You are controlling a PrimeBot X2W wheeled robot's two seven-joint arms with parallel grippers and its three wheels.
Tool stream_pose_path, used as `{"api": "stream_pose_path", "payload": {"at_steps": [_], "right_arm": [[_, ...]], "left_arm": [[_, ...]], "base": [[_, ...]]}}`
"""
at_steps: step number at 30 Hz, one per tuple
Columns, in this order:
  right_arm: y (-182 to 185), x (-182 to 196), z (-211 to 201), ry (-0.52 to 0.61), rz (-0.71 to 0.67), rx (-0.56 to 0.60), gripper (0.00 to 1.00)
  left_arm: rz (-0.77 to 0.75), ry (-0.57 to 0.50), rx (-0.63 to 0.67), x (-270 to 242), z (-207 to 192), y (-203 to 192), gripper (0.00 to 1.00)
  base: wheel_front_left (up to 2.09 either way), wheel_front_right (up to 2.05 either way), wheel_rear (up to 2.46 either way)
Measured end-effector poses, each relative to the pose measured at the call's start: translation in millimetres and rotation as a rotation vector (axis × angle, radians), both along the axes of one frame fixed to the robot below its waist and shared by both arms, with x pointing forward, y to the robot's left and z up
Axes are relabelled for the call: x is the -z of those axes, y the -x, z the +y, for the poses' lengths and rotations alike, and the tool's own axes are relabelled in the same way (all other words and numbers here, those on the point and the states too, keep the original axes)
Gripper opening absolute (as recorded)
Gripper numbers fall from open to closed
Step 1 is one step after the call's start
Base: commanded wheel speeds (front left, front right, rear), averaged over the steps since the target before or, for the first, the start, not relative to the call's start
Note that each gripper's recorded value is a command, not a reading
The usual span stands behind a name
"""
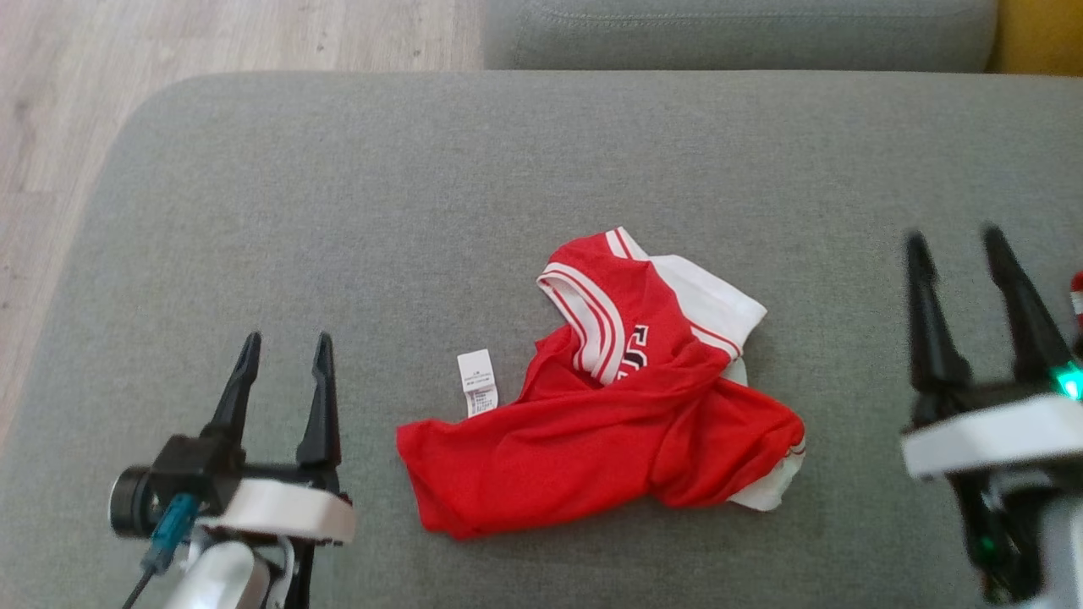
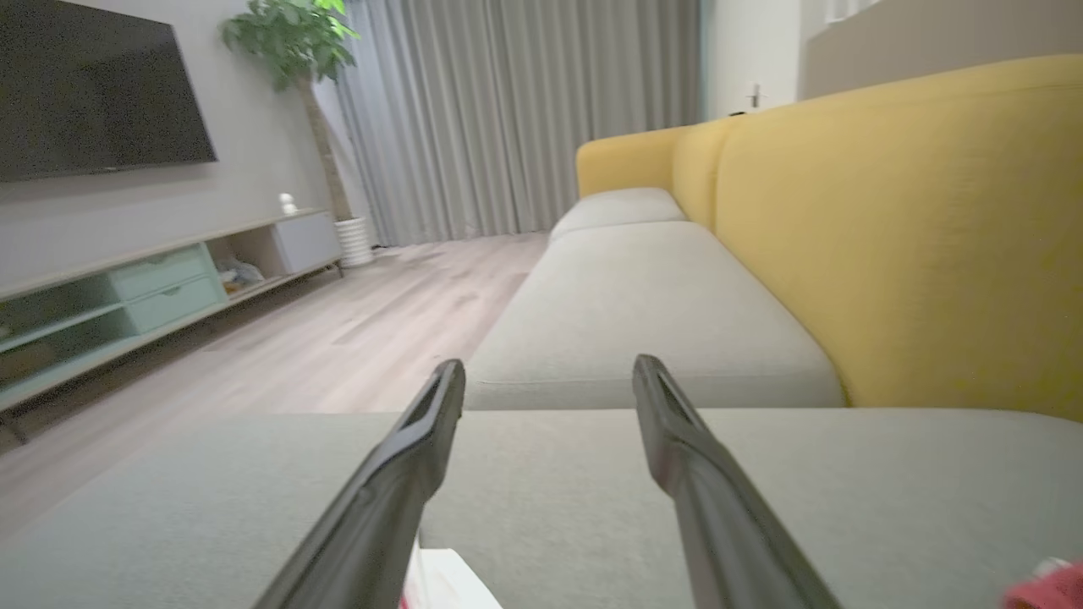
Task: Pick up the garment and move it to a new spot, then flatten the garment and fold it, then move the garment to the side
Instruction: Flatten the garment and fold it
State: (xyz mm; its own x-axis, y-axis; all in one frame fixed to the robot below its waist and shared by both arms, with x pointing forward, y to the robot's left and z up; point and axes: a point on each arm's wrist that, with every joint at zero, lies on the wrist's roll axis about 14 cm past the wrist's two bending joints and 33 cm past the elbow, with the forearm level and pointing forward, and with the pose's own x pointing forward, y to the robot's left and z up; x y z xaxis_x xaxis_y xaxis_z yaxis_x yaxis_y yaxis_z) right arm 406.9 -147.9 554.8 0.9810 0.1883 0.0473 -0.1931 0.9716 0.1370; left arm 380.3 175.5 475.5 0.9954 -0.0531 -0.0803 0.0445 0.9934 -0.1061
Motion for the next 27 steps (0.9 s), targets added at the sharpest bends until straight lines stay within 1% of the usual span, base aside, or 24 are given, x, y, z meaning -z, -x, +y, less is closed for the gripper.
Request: {"api": "stream_pose_path", "payload": {"at_steps": [1,4,7,16,20,22,24,27], "right_arm": [[0.0,0.0,0.0,0.000,0.000,0.000,1.00],[13.8,10.8,-17.7,0.019,0.051,0.051,1.00],[22.2,16.5,-20.4,0.016,0.084,0.063,1.00],[23.8,17.5,-20.1,0.008,0.098,0.067,1.00],[21.5,26.1,-17.6,0.009,0.132,0.058,1.00],[19.8,41.4,-11.7,0.011,0.189,0.038,1.00],[17.3,64.3,-4.0,0.009,0.272,0.008,1.00],[5.0,92.7,9.1,0.021,0.369,-0.060,1.00]], "left_arm": [[0.000,0.000,0.000,0.0,0.0,0.0,1.00],[0.021,-0.006,0.002,4.8,0.2,5.4,1.00],[0.027,-0.008,0.010,4.3,-1.6,6.9,1.00],[0.027,-0.019,0.018,1.9,-2.8,4.1,1.00],[0.024,-0.017,0.024,1.1,-5.1,2.2,1.00],[0.032,-0.018,0.024,3.7,-4.6,1.2,1.00],[0.034,-0.026,0.026,5.4,-4.8,-0.8,1.00],[0.018,-0.034,0.026,1.1,-3.6,-10.2,1.00]], "base": [[0.00,0.00,0.00],[0.00,0.00,0.00],[0.00,0.00,0.00],[0.00,0.00,0.00],[0.00,0.00,0.00],[0.00,0.00,0.00],[0.00,0.00,0.00],[0.00,0.00,0.00]]}}
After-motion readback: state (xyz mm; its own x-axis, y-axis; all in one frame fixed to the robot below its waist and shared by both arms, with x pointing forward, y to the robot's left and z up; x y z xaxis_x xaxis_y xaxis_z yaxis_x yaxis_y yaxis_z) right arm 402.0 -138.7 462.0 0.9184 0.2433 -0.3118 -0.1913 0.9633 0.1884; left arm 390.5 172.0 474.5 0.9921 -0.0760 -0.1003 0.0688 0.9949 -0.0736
